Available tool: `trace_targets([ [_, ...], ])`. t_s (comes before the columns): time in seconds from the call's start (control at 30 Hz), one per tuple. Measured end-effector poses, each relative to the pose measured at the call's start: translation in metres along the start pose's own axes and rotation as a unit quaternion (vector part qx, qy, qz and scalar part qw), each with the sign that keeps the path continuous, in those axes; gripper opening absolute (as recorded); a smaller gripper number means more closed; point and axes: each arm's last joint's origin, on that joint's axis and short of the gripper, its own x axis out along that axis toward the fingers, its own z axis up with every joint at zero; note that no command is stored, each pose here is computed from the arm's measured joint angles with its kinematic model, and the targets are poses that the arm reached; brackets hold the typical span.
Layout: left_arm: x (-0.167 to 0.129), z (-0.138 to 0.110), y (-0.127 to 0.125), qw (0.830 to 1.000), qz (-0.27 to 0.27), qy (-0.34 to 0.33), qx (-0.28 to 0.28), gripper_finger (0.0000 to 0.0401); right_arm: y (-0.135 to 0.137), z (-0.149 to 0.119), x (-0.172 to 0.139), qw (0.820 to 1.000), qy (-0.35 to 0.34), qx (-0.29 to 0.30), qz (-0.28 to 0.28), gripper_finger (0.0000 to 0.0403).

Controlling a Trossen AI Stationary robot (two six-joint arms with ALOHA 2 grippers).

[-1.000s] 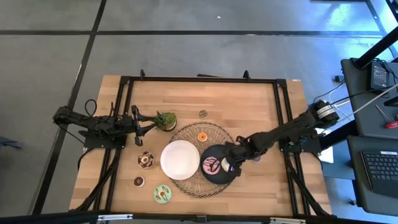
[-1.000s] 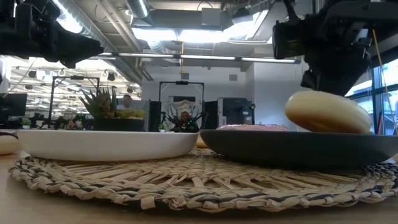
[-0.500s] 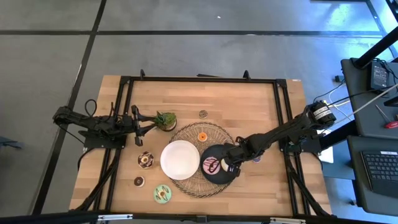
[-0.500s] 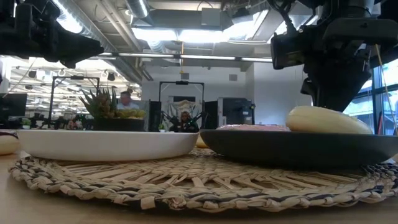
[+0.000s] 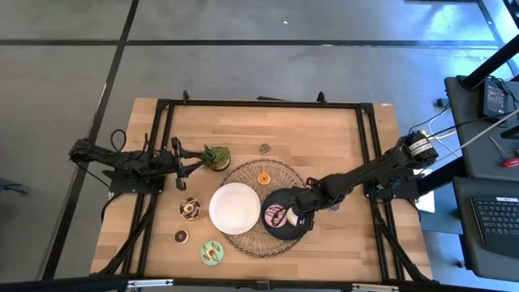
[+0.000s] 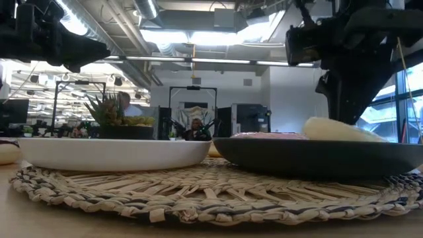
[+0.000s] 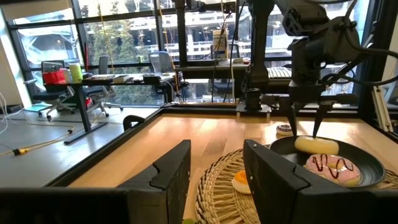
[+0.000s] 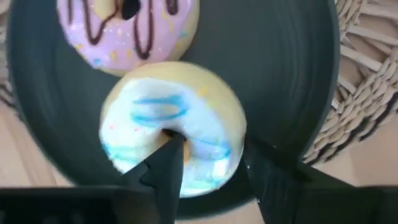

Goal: Pick & Place donuts
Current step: Put the large white donut on the black plate

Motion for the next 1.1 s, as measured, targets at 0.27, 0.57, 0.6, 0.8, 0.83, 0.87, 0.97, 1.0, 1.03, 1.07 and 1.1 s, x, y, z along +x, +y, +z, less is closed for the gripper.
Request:
trace_targets([
  [0.27, 0.000, 0.000, 0.000, 1.000, 0.000, 0.000, 0.000, 0.0143, -0.003, -0.003, -0.006, 0.999, 0.031, -0.001, -0.029, 0.0186],
  [0.57, 0.000, 0.000, 0.000, 1.000, 0.000, 0.000, 0.000, 0.0143, -0.003, 0.002, -0.006, 0.999, -0.011, -0.004, -0.049, 0.0182],
  [0.6, 0.000, 0.000, 0.000, 1.000, 0.000, 0.000, 0.000, 0.0143, -0.003, 0.002, -0.006, 0.999, -0.011, -0.006, -0.049, 0.0183],
  [0.8, 0.000, 0.000, 0.000, 1.000, 0.000, 0.000, 0.000, 0.0143, 0.000, 0.007, -0.006, 0.997, -0.041, -0.037, -0.049, 0.0180],
  [0.83, 0.000, 0.000, 0.000, 1.000, 0.000, 0.000, 0.000, 0.0143, 0.000, 0.008, -0.006, 0.997, -0.047, -0.046, -0.045, 0.0179],
  [0.87, 0.000, 0.000, 0.000, 1.000, 0.000, 0.000, 0.000, 0.0143, 0.002, 0.009, -0.006, 0.996, -0.054, -0.054, -0.040, 0.0178],
  [0.97, 0.000, 0.000, 0.000, 1.000, 0.000, 0.000, 0.000, 0.0143, 0.004, 0.013, -0.006, 0.994, -0.073, -0.072, -0.028, 0.0178],
  [1.0, 0.000, 0.000, 0.000, 1.000, 0.000, 0.000, 0.000, 0.0143, 0.005, 0.014, -0.006, 0.993, -0.080, -0.078, -0.024, 0.0178],
  [1.03, 0.000, 0.000, 0.000, 1.000, 0.000, 0.000, 0.000, 0.0143, 0.007, 0.016, -0.006, 0.992, -0.088, -0.086, -0.019, 0.0178],
  [1.07, 0.000, 0.000, 0.000, 1.000, 0.000, 0.000, 0.000, 0.0143, 0.009, 0.017, -0.007, 0.991, -0.097, -0.095, -0.014, 0.0178],
  [1.1, 0.000, 0.000, 0.000, 1.000, 0.000, 0.000, 0.000, 0.0143, 0.011, 0.018, -0.007, 0.989, -0.107, -0.102, -0.007, 0.0178],
])
